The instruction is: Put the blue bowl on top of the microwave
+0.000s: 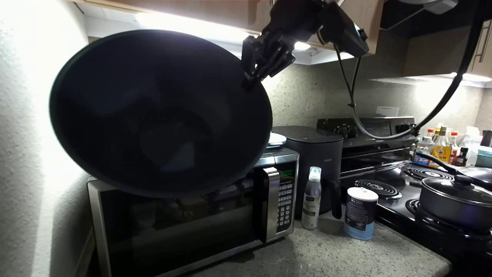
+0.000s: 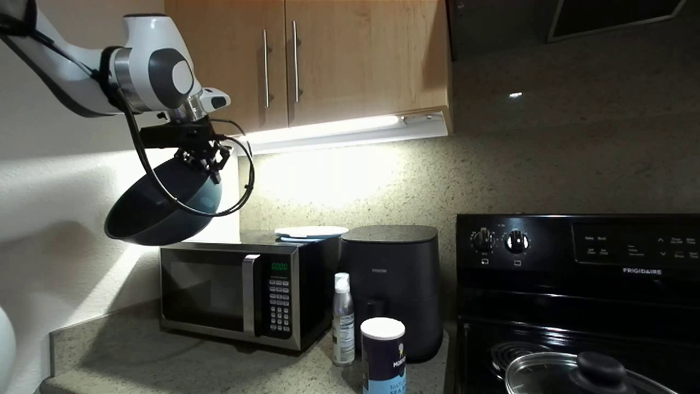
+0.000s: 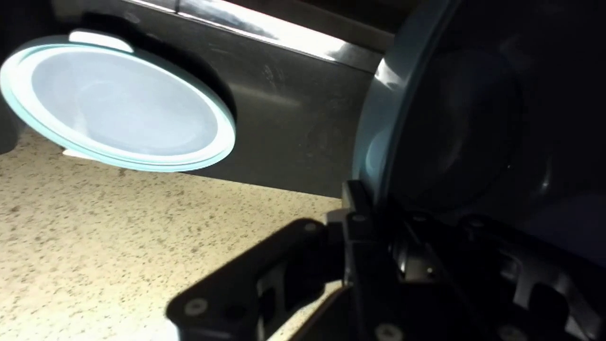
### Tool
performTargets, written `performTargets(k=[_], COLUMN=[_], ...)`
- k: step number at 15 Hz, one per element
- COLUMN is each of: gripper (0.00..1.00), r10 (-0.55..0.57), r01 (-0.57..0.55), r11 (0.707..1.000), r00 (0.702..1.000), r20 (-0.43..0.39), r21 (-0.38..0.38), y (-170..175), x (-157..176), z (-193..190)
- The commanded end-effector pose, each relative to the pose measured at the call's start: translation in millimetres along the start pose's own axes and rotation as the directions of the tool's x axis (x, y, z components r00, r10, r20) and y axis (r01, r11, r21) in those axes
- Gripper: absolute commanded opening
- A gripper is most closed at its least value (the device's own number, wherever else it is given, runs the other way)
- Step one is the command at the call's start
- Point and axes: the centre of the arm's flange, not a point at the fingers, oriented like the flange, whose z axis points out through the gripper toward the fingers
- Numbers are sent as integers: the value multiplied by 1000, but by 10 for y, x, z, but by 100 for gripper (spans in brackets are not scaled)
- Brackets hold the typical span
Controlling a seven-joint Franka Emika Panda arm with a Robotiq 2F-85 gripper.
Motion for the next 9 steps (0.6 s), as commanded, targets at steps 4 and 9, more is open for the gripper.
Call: performTargets(k=[4, 9], gripper=[7, 7], r10=[39, 39], r01=[-35, -39], r11=[993, 995], r00=[999, 999], r20=[-34, 2], r21=[112, 90], y=[45, 127], x=[349, 254], z=[153, 216])
